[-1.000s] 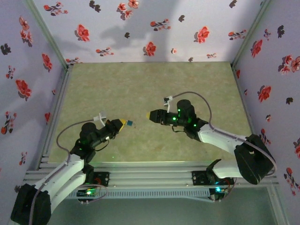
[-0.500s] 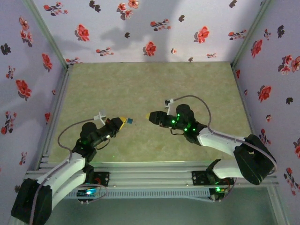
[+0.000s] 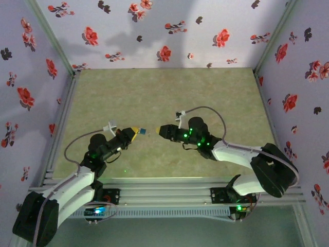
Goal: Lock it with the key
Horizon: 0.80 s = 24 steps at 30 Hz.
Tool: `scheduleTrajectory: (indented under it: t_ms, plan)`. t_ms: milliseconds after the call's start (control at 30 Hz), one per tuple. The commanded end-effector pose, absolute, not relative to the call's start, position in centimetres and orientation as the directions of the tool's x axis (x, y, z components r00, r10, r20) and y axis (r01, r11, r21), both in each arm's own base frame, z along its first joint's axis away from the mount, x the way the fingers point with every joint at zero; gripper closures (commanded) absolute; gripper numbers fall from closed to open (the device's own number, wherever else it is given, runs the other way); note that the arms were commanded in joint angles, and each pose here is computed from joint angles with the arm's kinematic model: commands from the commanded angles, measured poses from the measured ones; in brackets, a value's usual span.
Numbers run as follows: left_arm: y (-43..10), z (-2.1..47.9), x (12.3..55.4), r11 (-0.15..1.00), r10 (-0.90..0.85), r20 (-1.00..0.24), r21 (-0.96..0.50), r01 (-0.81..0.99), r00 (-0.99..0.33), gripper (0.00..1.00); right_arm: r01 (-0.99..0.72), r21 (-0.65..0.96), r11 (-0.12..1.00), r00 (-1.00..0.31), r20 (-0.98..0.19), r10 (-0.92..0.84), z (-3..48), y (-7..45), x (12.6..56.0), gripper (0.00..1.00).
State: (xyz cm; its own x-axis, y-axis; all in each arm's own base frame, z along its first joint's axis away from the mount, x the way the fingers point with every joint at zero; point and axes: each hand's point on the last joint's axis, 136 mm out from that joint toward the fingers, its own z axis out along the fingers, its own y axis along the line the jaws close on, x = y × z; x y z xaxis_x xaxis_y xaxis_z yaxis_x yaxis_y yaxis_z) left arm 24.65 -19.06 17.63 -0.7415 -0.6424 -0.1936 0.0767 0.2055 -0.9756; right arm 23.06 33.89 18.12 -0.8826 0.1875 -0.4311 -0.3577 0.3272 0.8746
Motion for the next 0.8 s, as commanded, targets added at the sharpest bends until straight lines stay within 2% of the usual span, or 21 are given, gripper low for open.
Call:
scheduleTrajectory:
  t_ms: [0, 767]
  plan:
    - [-19.1, 18.8, 24.7, 0.175, -0.655, -0.205, -0.977, 0.119, -0.727, 1.0, -0.39, 0.876, 0.284, -0.866, -0.454, 0.21, 19.7, 34.9, 23.6, 0.58]
    - [-19.2, 18.6, 24.6, 0.173, -0.653, -0.202, -0.978, 0.116, -0.73, 1.0, -0.406, 0.883, 0.234, -0.88, -0.447, 0.163, 19.1, 38.1, 23.2, 0.67]
